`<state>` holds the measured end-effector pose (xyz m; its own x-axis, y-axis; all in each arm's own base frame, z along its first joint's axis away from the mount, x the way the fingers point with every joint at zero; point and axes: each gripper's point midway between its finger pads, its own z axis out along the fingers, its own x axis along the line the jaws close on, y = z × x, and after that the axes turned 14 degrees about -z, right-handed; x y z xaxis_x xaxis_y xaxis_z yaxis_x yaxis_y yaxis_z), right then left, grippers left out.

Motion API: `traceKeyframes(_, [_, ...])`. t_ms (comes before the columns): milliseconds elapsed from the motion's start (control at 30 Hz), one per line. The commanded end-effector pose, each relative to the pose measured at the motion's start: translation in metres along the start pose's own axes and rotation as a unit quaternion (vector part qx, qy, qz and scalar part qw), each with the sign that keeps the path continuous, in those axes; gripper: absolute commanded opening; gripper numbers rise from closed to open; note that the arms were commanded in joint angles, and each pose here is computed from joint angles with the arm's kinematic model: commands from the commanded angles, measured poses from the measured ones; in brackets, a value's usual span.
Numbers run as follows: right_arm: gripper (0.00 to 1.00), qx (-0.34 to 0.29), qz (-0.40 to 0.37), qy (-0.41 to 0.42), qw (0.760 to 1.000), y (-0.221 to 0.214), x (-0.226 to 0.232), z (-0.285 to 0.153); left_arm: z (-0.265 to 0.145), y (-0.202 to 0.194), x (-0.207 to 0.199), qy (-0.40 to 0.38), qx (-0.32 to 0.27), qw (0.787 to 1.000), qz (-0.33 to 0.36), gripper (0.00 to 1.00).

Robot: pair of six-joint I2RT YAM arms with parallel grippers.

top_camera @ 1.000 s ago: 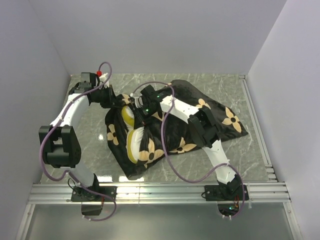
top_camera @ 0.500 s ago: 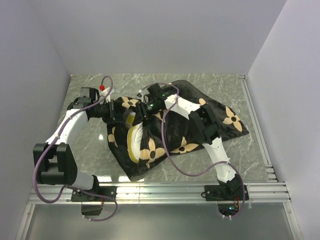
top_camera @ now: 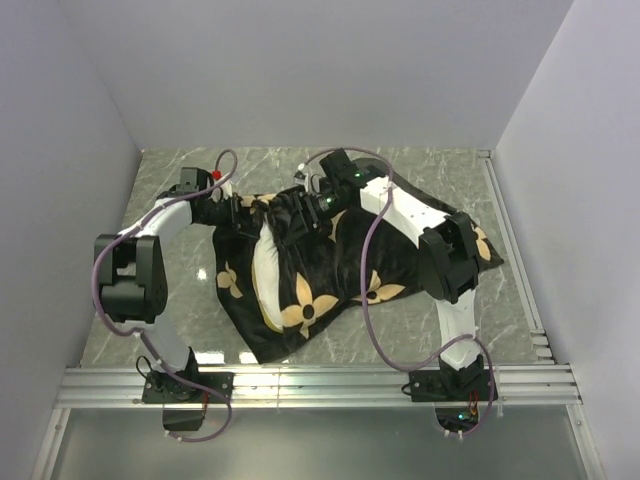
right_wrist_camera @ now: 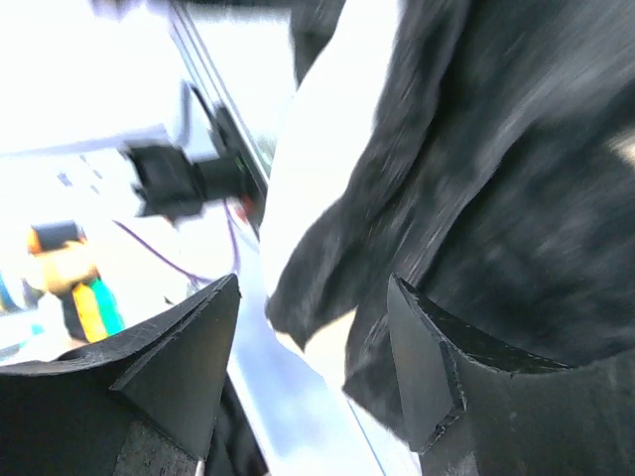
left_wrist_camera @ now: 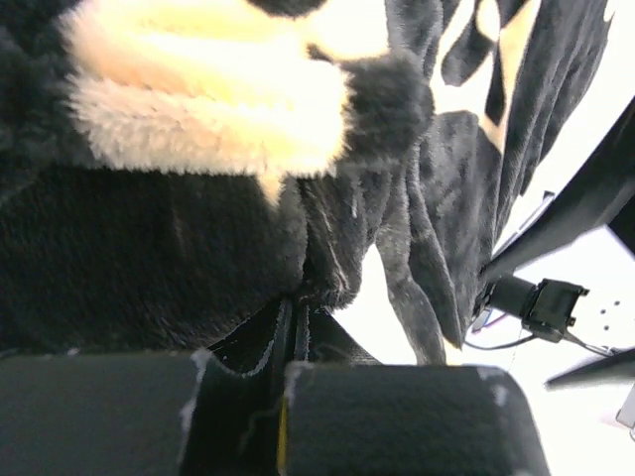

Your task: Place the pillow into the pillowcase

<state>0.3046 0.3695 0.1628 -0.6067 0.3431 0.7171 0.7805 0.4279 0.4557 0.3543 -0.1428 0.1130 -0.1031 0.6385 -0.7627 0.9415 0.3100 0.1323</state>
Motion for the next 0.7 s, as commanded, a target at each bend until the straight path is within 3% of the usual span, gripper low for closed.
traceKeyframes(0, [0.69, 0.086, -0.014, -0.017, 0.996, -0.053, 0.006, 0.008, 0.008, 0.020, -0.034, -0.055, -0.017, 0.998, 0.039, 0.00])
traceKeyframes(67, [0.79, 0.103, -0.027, -0.013, 0.994, -0.063, 0.015, 0.023, 0.009, 0.019, -0.040, -0.070, -0.015, 0.997, 0.041, 0.00])
traceKeyframes(133, [0.81, 0.111, -0.023, -0.018, 0.993, -0.067, 0.018, 0.036, 0.002, 0.023, -0.044, -0.076, -0.030, 0.996, 0.048, 0.00])
traceKeyframes(167, [0.93, 0.110, -0.039, -0.035, 0.993, -0.066, 0.018, 0.046, 0.000, 0.022, -0.044, -0.081, -0.030, 0.995, 0.045, 0.00])
traceKeyframes(267, [0.99, 0.095, -0.051, -0.090, 0.990, -0.057, 0.010, 0.059, -0.007, 0.021, -0.044, -0.085, -0.042, 0.995, 0.038, 0.01])
traceKeyframes(533, [1.00, 0.109, -0.054, -0.233, 0.965, -0.061, -0.024, 0.089, -0.002, 0.012, -0.031, -0.080, -0.047, 0.996, 0.003, 0.04])
traceKeyframes(667, [0.98, 0.068, -0.046, -0.257, 0.963, -0.059, -0.043, 0.101, -0.008, 0.020, -0.029, -0.086, -0.065, 0.994, -0.006, 0.17])
